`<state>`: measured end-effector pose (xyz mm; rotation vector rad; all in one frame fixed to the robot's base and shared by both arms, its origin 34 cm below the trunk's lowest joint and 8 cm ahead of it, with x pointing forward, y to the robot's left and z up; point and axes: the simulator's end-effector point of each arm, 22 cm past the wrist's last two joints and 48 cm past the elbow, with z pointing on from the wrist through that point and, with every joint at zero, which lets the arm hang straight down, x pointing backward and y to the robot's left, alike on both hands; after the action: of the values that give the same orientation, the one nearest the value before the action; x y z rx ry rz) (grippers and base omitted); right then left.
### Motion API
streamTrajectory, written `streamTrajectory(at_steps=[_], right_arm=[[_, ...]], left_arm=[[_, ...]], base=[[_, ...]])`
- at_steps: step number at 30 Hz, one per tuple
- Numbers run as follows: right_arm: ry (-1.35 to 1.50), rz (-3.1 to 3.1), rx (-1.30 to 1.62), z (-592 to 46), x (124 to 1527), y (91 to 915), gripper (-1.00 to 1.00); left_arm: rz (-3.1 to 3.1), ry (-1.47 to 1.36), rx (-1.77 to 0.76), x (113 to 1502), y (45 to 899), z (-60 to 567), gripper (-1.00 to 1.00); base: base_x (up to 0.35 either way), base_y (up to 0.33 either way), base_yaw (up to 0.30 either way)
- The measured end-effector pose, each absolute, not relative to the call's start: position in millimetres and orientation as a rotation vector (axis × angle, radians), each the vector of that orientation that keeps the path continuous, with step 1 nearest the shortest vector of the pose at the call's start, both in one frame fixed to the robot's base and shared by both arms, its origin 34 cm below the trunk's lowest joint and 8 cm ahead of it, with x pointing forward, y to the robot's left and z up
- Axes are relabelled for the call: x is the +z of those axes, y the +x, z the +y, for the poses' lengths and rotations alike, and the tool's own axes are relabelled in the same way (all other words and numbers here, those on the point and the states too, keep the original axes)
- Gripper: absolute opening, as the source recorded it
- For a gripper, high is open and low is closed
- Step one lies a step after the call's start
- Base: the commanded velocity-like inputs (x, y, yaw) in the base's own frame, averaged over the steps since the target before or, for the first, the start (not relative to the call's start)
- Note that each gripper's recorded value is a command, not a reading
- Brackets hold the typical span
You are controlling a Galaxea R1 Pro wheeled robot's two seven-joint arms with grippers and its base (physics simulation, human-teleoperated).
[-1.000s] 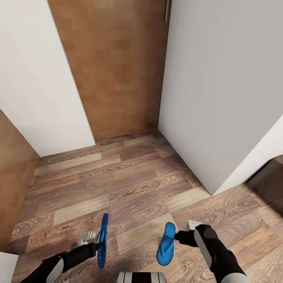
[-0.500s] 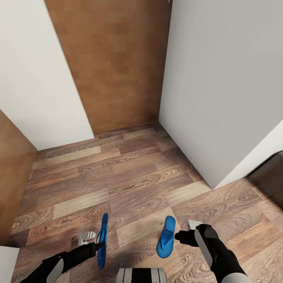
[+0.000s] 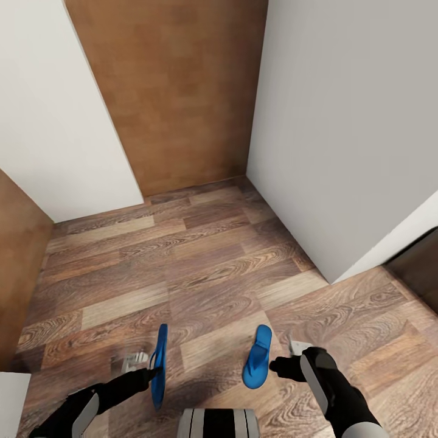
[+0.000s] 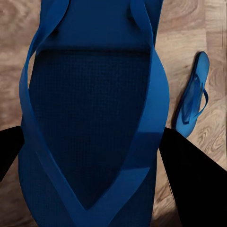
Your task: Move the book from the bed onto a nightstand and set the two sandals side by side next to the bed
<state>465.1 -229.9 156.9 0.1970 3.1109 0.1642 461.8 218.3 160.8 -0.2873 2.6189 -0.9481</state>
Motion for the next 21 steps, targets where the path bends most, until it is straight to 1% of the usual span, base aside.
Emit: streamTrajectory(at_steps=[5, 21], right_arm=[[0.199, 3.123, 0.164, -230, 152, 461, 1.0], [0.201, 3.122, 0.161, -232, 152, 461, 1.0]], left_arm=[[2.535, -0.223, -0.946, 178, 499, 215, -1.0], [2.487, -0.259, -0.951, 187, 514, 216, -1.0]], base=[[0.0, 0.0, 0.0], [0.0, 0.0, 0.0]])
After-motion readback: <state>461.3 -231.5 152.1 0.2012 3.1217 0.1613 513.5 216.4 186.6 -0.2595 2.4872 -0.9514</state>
